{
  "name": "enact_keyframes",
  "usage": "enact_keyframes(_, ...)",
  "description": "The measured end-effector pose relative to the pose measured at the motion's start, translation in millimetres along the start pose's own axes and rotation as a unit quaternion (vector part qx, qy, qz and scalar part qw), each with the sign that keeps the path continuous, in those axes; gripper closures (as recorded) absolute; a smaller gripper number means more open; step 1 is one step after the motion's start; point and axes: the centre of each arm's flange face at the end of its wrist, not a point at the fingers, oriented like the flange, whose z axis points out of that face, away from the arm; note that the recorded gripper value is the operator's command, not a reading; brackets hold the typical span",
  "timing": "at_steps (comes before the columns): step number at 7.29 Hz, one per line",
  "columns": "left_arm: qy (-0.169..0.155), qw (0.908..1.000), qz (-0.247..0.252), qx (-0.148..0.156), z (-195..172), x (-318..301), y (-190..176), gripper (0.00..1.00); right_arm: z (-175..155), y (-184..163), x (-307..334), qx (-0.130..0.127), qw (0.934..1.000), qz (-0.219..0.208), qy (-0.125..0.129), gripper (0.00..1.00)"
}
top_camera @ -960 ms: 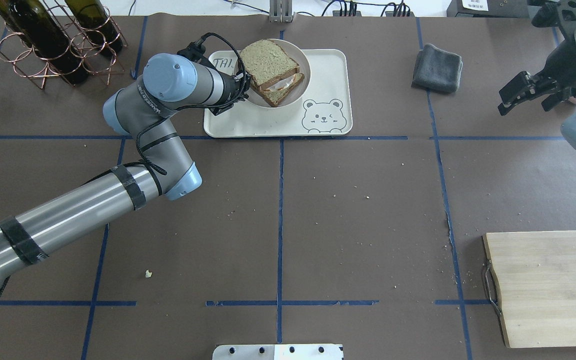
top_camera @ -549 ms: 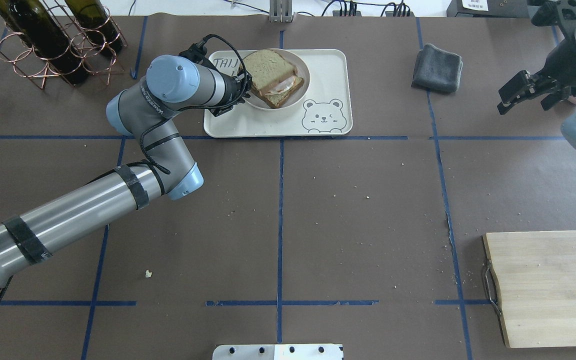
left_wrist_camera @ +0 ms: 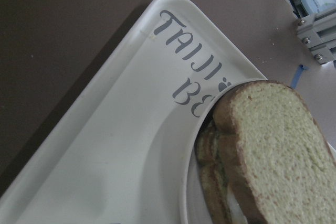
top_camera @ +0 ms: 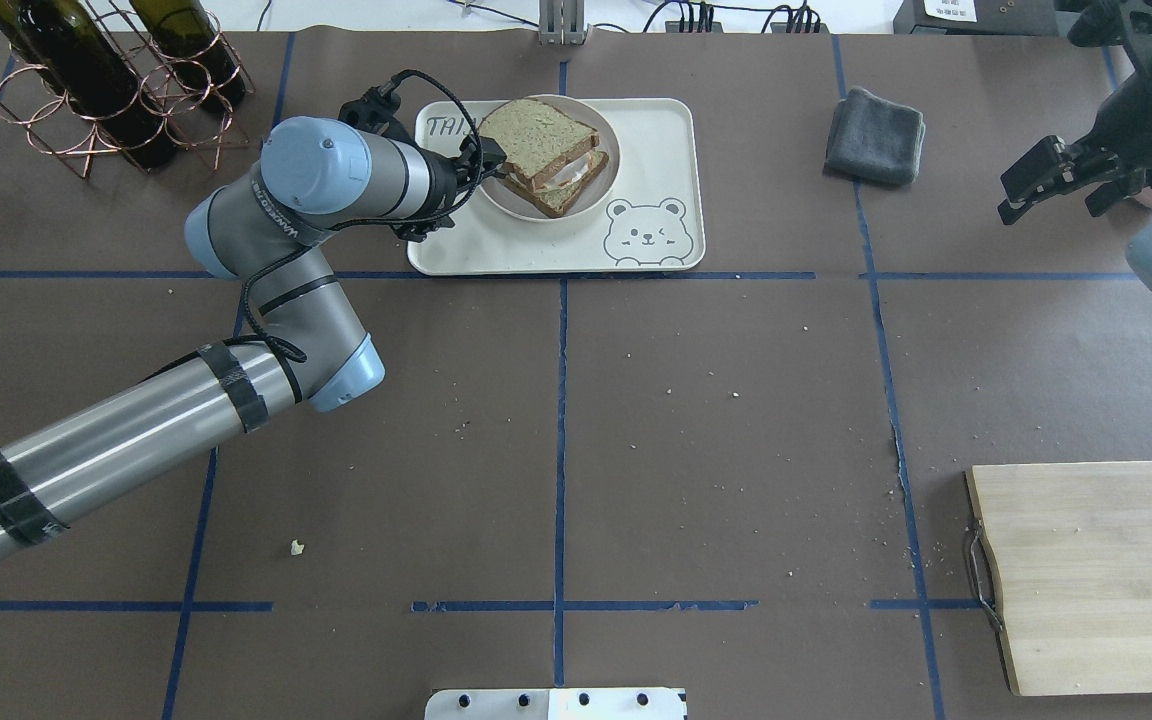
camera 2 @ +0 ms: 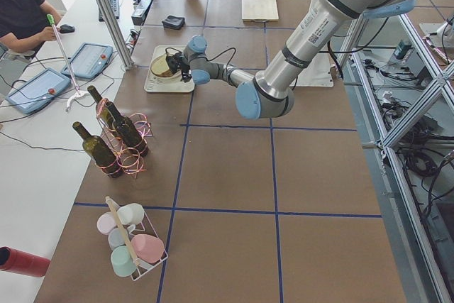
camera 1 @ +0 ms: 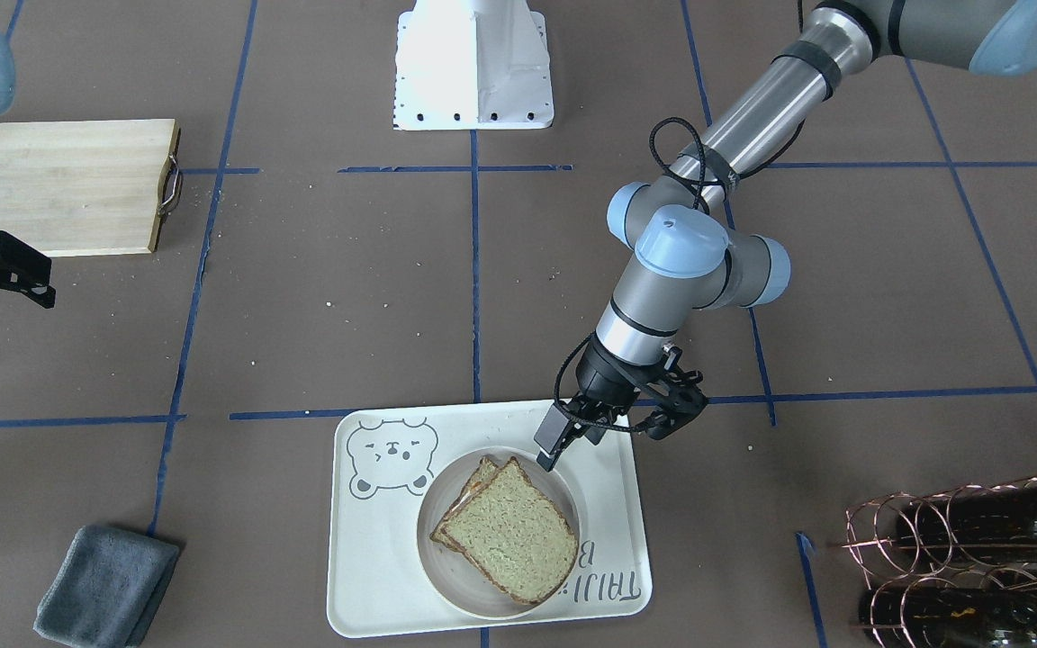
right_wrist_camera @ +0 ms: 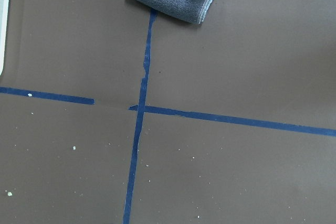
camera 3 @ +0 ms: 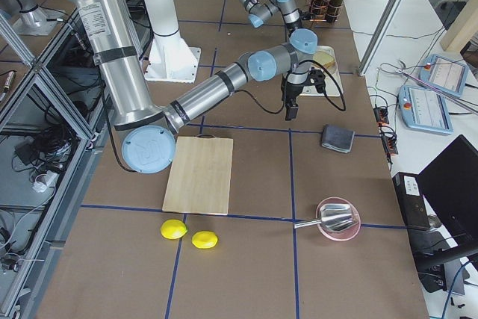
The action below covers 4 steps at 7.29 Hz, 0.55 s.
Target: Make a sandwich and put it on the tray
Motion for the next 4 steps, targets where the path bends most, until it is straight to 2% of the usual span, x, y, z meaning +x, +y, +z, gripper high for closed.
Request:
enact_keyframes(2,-0.007,0.9985,0.054,-0.003,-36,-13,-1,0.00,-4,0,7,0.004,1.0000,0.005,0.002,0.00)
enact_keyframes(4,-0.033,0.9897,0.139,-0.010,-98,-33,-19,0.00,-7,4,26,0.008,0.9998,0.017,0.011,0.00)
